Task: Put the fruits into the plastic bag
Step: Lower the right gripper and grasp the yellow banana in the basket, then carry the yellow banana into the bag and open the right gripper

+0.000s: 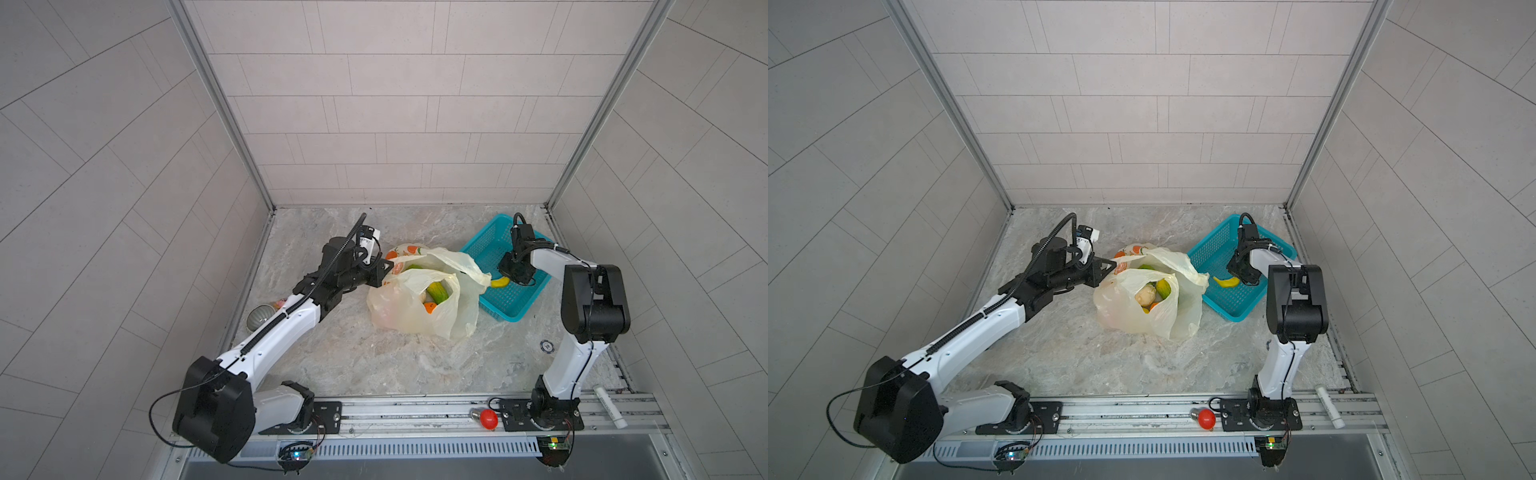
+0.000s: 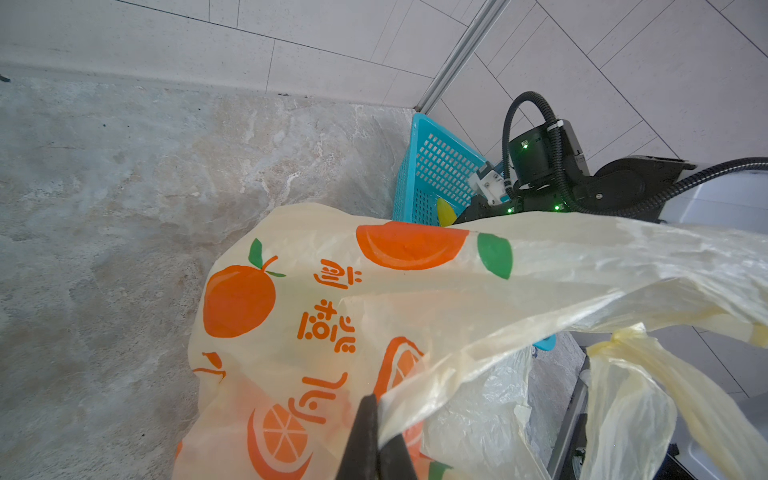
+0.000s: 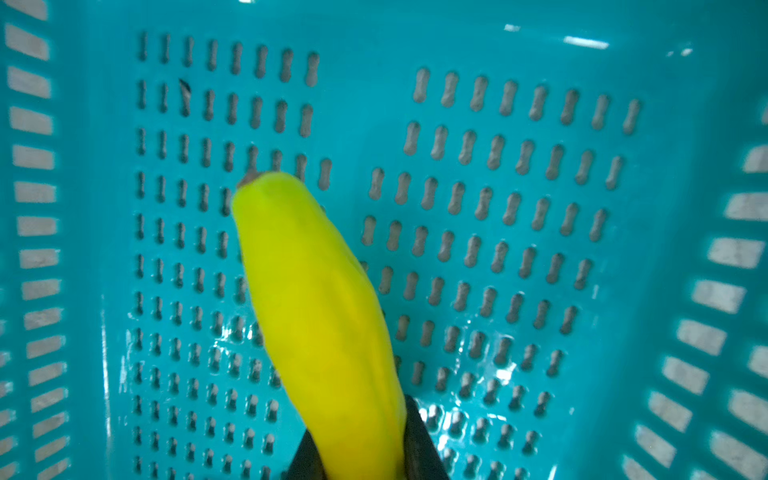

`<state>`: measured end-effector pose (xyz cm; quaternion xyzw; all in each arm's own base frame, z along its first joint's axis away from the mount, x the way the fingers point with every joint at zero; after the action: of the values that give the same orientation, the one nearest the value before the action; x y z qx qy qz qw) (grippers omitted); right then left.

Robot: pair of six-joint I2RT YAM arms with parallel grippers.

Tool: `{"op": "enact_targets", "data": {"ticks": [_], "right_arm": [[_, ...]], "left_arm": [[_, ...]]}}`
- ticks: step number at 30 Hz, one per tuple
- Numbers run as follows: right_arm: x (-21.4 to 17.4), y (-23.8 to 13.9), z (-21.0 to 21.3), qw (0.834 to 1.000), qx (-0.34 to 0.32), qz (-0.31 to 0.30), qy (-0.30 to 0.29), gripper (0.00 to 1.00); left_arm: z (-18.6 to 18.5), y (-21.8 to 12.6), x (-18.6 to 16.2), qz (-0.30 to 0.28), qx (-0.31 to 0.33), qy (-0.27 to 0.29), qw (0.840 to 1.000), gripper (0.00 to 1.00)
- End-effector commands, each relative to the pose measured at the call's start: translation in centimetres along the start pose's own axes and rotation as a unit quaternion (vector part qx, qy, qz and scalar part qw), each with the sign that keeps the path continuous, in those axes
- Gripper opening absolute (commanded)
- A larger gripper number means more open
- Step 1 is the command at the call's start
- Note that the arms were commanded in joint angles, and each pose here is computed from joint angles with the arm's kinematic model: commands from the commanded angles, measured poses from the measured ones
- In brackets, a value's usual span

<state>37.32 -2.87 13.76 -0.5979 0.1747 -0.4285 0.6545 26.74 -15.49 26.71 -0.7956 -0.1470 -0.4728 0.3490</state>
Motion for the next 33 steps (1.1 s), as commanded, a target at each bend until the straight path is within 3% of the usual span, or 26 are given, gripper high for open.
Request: {"op": "enact_targets", "data": {"ticks": [1, 4, 7, 10, 15, 18, 22, 28, 30, 33], "right_arm": [[0.8, -4.8, 0.6, 0.999, 0.033, -0.039, 0.007, 0.18], [1.8, -9.9, 1.7, 0.993, 0.094, -0.069, -0.008, 0.18], [2.0, -16.4, 3.6, 0.966, 0.231, -0.100, -0.059, 0.18], [1.0, -23.3, 5.2, 0.916, 0.357, -0.139, -0.122, 0.18], [-4.8, -32.2, 8.0, 0.805, 0.502, -0.164, -0.271, 0.19], [-8.8, -34.9, 9.4, 0.751, 0.553, -0.137, -0.335, 0.20], [-13.6, -36.0, 11.3, 0.697, 0.615, -0.071, -0.361, 0.22], [-19.5, -33.4, 13.0, 0.656, 0.640, 0.043, -0.397, 0.22], [-20.3, -32.5, 12.9, 0.652, 0.633, 0.070, -0.411, 0.22], [-20.7, -31.1, 11.6, 0.663, 0.602, 0.082, -0.437, 0.22]], "left_arm": [[-0.1, 0.0, 0.6, -0.005, -0.002, 0.010, 1.000, 0.00], [-0.1, -0.1, 0.7, -0.005, -0.002, 0.010, 1.000, 0.00], [-0.2, -0.1, 0.7, -0.003, -0.004, 0.014, 1.000, 0.00], [-0.3, -0.3, 0.8, -0.004, -0.004, 0.019, 1.000, 0.00], [-0.4, -0.4, 1.0, -0.002, -0.006, 0.021, 1.000, 0.00], [-0.6, -0.7, 1.1, -0.002, -0.010, 0.023, 1.000, 0.00], [-0.8, -1.1, 1.0, -0.001, -0.009, 0.026, 1.000, 0.00], [-0.9, -1.5, 1.1, -0.002, -0.006, 0.029, 1.000, 0.00], [-1.0, -1.6, 1.1, -0.002, -0.006, 0.031, 0.999, 0.00], [-1.0, -1.8, 1.1, -0.001, -0.005, 0.035, 0.999, 0.00]]}}
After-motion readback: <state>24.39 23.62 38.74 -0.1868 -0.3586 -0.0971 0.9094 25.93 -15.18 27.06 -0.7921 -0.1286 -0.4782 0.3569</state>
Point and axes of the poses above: each gripper's point midway between its finger pads, its own y axis out along the fingers, its own z axis along the line the jaws close on, x = y × z, the point moved 10 cm from there along -y, back along the fingers, and after that the axes turned 12 degrees about y, right-handed, at the moved point
